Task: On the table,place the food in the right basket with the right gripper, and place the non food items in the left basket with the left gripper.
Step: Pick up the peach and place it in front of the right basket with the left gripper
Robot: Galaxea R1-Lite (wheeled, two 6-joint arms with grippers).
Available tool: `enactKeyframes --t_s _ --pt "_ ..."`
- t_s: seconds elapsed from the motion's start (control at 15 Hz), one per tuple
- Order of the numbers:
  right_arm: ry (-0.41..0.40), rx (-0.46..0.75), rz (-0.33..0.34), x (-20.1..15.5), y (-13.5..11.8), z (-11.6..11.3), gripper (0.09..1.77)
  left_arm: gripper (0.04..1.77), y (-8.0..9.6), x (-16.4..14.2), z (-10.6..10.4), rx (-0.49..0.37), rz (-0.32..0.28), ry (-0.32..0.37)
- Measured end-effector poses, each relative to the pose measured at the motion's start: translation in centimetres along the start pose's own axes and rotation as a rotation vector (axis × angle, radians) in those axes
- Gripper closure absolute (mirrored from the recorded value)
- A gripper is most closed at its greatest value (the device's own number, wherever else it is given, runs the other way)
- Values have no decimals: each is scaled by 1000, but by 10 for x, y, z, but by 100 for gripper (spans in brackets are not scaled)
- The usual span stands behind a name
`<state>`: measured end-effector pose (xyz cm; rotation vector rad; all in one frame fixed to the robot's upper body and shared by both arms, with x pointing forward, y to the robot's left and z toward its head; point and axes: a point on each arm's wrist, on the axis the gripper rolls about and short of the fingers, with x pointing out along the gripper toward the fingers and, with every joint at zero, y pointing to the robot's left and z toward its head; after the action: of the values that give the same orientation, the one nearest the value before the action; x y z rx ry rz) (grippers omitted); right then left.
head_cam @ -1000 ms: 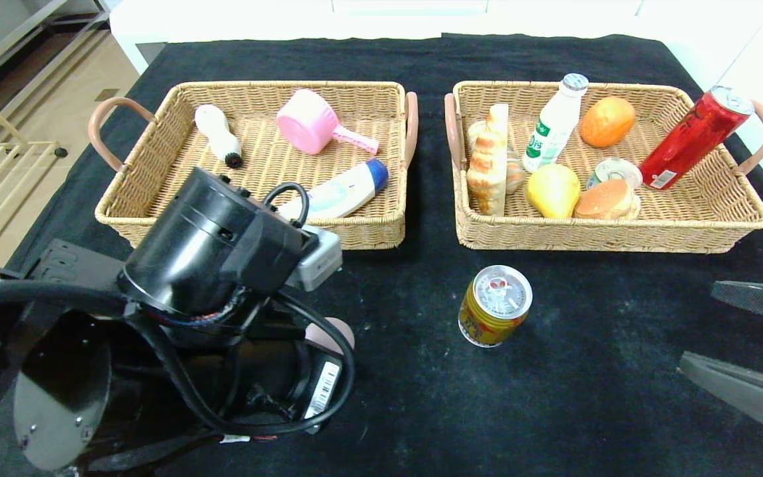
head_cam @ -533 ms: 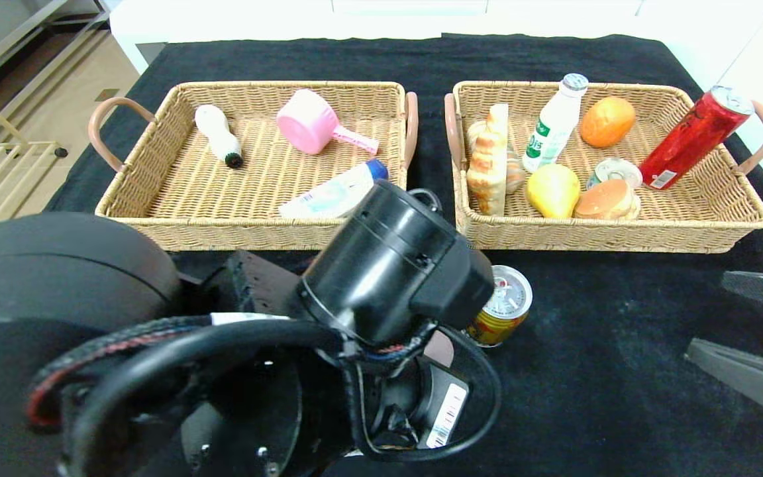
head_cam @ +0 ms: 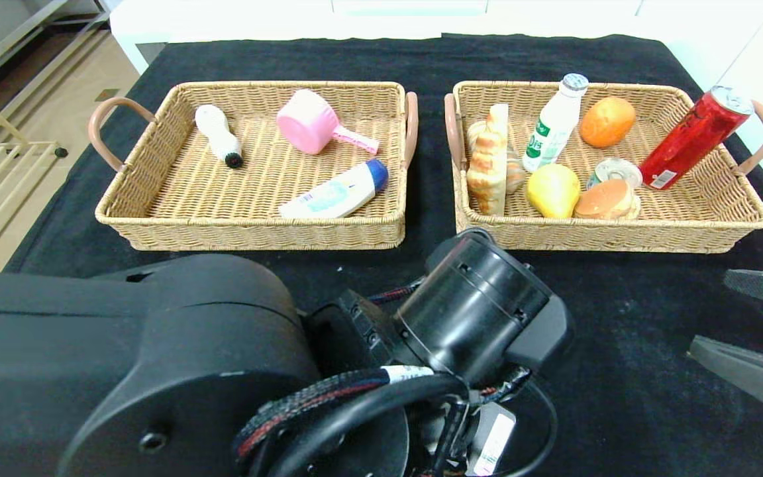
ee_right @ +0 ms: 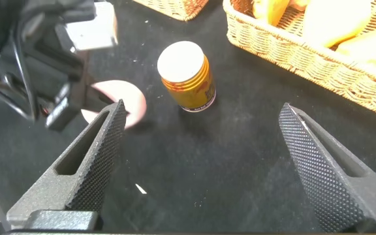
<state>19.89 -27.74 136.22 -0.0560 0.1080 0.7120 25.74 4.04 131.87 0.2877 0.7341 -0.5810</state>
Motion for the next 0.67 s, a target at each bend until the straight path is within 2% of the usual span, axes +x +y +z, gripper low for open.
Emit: enactKeyframes --t_s 0.53,0.6,0.67 --pt "-1 0 1 0 0 0 15 165 -6 17 4 10 31 10" --pt "-1 -1 0 0 0 0 15 155 -6 18 4 9 36 9" --pt "0 0 0 0 0 0 15 137 -6 18 4 9 37 10"
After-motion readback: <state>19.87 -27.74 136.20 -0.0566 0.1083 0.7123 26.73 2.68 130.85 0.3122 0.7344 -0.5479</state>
